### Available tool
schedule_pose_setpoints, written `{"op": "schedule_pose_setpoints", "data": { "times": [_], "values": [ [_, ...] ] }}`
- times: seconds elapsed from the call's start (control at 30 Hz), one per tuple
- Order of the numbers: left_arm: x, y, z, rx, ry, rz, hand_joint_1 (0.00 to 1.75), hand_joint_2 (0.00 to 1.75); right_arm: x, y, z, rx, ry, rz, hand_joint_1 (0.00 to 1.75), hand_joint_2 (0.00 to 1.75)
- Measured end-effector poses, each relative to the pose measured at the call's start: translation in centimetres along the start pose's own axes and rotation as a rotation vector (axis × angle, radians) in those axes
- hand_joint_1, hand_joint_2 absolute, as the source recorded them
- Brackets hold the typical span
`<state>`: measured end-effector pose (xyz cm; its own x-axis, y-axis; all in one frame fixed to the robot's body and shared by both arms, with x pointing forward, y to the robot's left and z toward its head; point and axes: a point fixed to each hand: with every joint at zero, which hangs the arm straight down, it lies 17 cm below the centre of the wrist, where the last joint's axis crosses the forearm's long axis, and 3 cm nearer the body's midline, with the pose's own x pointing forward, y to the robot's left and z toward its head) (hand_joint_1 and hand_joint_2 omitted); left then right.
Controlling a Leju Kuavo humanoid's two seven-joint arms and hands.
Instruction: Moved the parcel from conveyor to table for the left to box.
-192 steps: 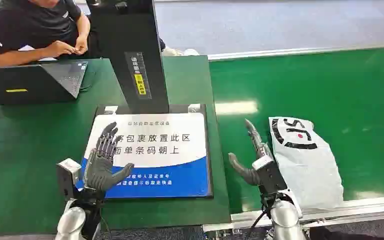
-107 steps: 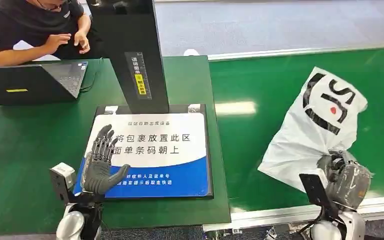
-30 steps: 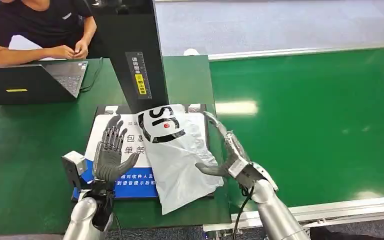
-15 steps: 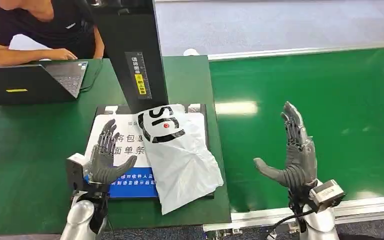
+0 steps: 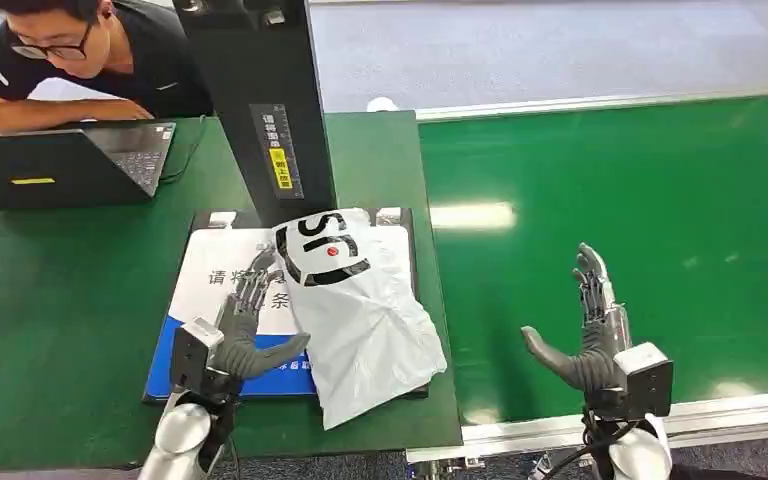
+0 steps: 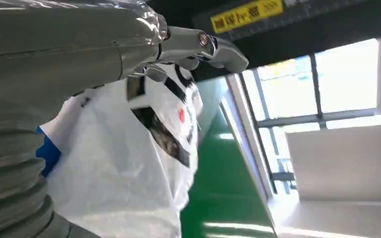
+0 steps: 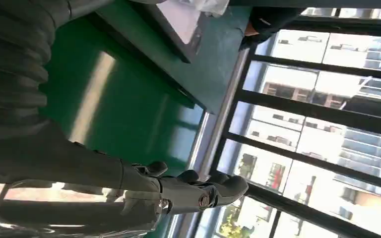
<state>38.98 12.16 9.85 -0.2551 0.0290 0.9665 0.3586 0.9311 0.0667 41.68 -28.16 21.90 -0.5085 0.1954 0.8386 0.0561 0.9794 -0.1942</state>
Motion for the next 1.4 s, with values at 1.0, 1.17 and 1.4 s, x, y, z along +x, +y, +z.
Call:
{"op": "schedule_pose_setpoints", "data": {
  "times": [1.0, 1.17, 1.4],
  "values": [
    [-9.3, -6.3, -2.4, -0.152, 0.339, -0.705, 0.00, 1.75, -4.7, 2.3, 1.1, 0.029, 0.152, -0.056, 0.00, 1.75],
    [-9.7, -5.8, -2.2, -0.145, 0.349, -0.720, 1.75, 1.75, -4.7, 2.3, 1.1, 0.030, 0.155, -0.058, 0.00, 1.75],
    [-9.6, -5.7, -1.9, -0.146, 0.326, -0.704, 1.75, 1.75, -4.9, 2.4, 1.4, 0.031, 0.161, -0.058, 0.00, 1.75]
  ]
}}
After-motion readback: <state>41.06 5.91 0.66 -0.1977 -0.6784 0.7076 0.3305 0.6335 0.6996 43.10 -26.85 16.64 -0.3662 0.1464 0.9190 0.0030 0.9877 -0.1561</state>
